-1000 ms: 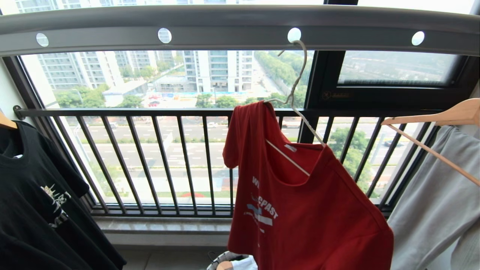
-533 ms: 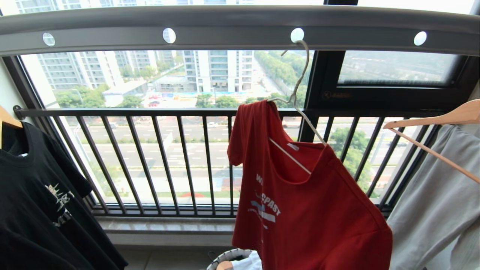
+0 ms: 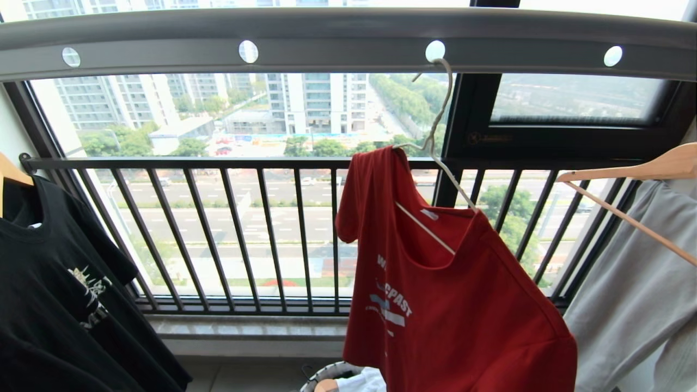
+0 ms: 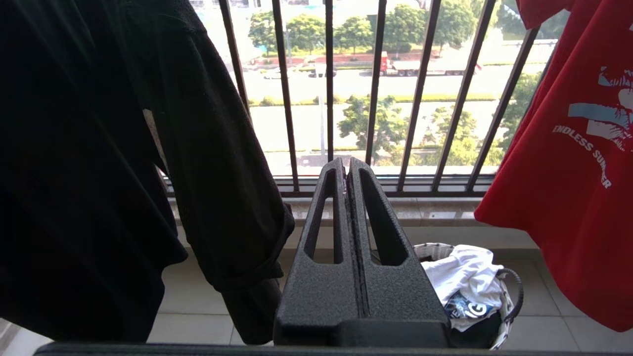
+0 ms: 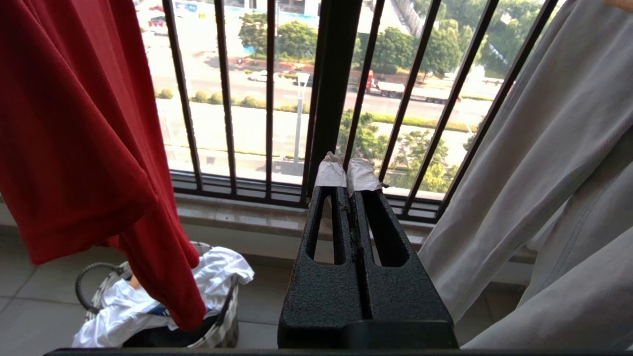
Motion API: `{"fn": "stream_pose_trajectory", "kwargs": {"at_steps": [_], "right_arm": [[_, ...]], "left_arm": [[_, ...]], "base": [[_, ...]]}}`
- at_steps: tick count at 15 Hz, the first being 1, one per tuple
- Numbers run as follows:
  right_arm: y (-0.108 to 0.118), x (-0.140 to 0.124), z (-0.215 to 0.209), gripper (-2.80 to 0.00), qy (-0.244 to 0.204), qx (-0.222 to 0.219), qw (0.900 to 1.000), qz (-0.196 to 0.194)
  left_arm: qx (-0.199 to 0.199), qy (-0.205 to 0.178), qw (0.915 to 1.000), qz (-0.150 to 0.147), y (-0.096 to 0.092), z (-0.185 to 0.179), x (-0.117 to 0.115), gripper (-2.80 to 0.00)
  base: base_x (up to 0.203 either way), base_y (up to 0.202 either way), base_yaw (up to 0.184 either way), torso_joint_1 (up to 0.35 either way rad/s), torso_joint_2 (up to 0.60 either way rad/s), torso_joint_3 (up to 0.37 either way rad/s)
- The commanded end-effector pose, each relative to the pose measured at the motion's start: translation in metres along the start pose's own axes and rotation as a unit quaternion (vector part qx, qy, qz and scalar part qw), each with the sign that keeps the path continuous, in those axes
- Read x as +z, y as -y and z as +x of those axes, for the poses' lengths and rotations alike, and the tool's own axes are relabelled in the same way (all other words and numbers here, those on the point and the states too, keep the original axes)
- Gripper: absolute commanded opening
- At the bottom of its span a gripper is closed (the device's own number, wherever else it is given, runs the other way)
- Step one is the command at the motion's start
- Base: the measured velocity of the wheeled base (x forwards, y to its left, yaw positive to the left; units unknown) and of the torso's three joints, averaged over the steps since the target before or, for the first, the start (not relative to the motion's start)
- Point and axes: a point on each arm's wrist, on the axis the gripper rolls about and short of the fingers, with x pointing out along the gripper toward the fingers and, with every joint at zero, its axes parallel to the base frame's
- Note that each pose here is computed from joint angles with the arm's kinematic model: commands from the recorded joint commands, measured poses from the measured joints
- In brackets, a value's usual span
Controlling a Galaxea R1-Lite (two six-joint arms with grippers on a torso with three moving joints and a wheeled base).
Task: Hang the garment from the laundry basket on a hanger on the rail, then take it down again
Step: Take the clothes off the clothes rack
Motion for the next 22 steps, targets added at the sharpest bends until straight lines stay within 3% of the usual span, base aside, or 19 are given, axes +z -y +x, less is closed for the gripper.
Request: {"fn": "stream_pose_trajectory", "kwargs": {"at_steps": [1,10,13,17,22], "right_arm": [[0.000,0.000,0.000,-2.80,-0.001,0.000,1.000,-0.001],[0.001,0.010,-0.003,-2.80,0.014,-0.019,1.000,-0.006],[0.004,0.052,-0.018,-2.80,0.032,-0.019,0.999,-0.017],[0.010,0.109,0.004,-2.80,-0.043,-0.007,0.999,-0.019],[0.018,0.192,0.056,-2.80,-0.077,0.021,0.997,-0.016]], "left_arm": [[0.000,0.000,1.0000,0.000,0.000,0.000,0.000,-2.80],[0.000,0.000,1.0000,0.000,0.000,0.000,0.000,-2.80],[0.000,0.000,1.0000,0.000,0.000,0.000,0.000,-2.80],[0.001,0.000,1.0000,0.000,0.000,0.000,0.000,-2.80],[0.000,0.000,1.0000,0.000,0.000,0.000,0.000,-2.80]], "base": [[0.000,0.000,0.000,0.000,0.00,0.000],[0.000,0.000,0.000,0.000,0.00,0.000],[0.000,0.000,0.000,0.000,0.00,0.000],[0.000,0.000,0.000,0.000,0.00,0.000],[0.000,0.000,0.000,0.000,0.00,0.000]]}}
